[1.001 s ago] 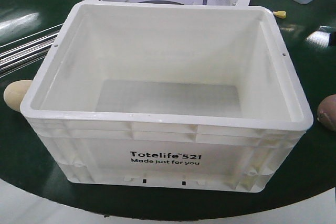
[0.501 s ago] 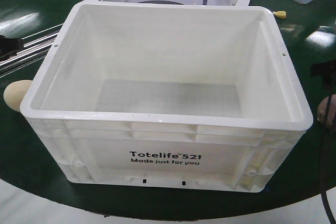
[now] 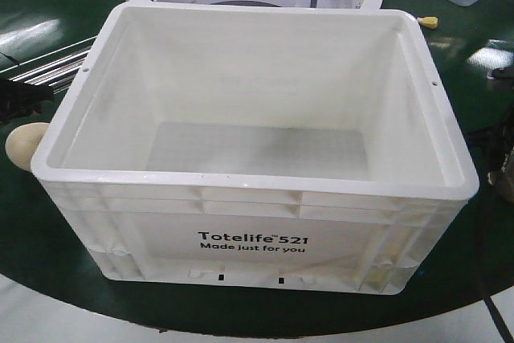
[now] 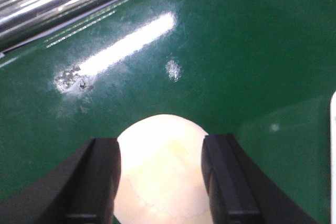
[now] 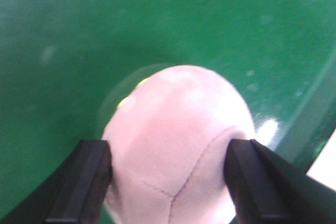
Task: Place moving items into box and shelve
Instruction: 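Grasp the cream ball with left gripper, pink ball with right gripper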
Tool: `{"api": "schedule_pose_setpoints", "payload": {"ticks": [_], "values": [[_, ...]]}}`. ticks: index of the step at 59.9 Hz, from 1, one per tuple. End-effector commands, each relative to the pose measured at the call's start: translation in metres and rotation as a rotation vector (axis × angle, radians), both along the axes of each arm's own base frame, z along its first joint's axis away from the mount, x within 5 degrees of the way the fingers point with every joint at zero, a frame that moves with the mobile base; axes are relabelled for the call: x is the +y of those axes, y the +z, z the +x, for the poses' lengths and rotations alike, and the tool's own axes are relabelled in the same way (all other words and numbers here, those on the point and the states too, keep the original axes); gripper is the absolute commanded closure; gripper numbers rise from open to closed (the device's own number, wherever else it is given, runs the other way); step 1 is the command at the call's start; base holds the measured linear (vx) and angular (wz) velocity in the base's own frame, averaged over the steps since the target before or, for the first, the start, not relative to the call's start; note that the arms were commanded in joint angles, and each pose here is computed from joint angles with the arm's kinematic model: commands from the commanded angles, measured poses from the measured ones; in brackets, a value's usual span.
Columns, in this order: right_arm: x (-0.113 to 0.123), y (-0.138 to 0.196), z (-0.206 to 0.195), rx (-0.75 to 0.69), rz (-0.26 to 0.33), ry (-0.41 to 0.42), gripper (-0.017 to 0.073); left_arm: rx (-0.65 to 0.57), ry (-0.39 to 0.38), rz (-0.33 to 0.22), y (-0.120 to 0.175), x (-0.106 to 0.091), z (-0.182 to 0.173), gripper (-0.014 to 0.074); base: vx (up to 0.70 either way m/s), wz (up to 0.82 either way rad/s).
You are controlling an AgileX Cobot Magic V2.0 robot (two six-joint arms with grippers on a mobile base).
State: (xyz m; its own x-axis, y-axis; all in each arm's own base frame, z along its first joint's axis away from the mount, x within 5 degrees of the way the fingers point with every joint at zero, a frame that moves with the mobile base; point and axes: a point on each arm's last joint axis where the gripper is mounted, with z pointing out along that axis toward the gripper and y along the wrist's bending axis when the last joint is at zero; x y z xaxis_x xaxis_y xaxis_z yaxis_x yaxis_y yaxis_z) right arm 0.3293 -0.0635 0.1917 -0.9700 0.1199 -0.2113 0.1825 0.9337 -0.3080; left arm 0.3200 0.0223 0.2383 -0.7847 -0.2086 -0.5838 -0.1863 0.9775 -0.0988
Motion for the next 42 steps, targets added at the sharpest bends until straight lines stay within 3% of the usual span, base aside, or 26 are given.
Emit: {"api": "schedule_pose_setpoints", "payload": {"ticks": [1,32,38,42], "values": [[-0.006,0.015,0.003,-0.049,-0.048,0.008,0.0083,-0.098,0.011,-0.006,0.016,0.0,0.008,0.0122,0.0,0.0],[-0.007,-0.004,0.008,-0.007,-0.044,0.001,0.0099,0.179,-0.049,0.012,-0.065,0.001,0.026,0.0129,0.0,0.0],[-0.007,-0.012,0.008,0.028,-0.045,-0.003,0.0145,0.212,-0.038,0.001,-0.069,0.001,0.024,0.0186,0.0,0.0],[-0.008,-0.017,0.009,0.047,-0.045,-0.004,0.0214,0.217,-0.039,0.0,-0.068,0.001,0.023,0.0273,0.0,0.0]]}}
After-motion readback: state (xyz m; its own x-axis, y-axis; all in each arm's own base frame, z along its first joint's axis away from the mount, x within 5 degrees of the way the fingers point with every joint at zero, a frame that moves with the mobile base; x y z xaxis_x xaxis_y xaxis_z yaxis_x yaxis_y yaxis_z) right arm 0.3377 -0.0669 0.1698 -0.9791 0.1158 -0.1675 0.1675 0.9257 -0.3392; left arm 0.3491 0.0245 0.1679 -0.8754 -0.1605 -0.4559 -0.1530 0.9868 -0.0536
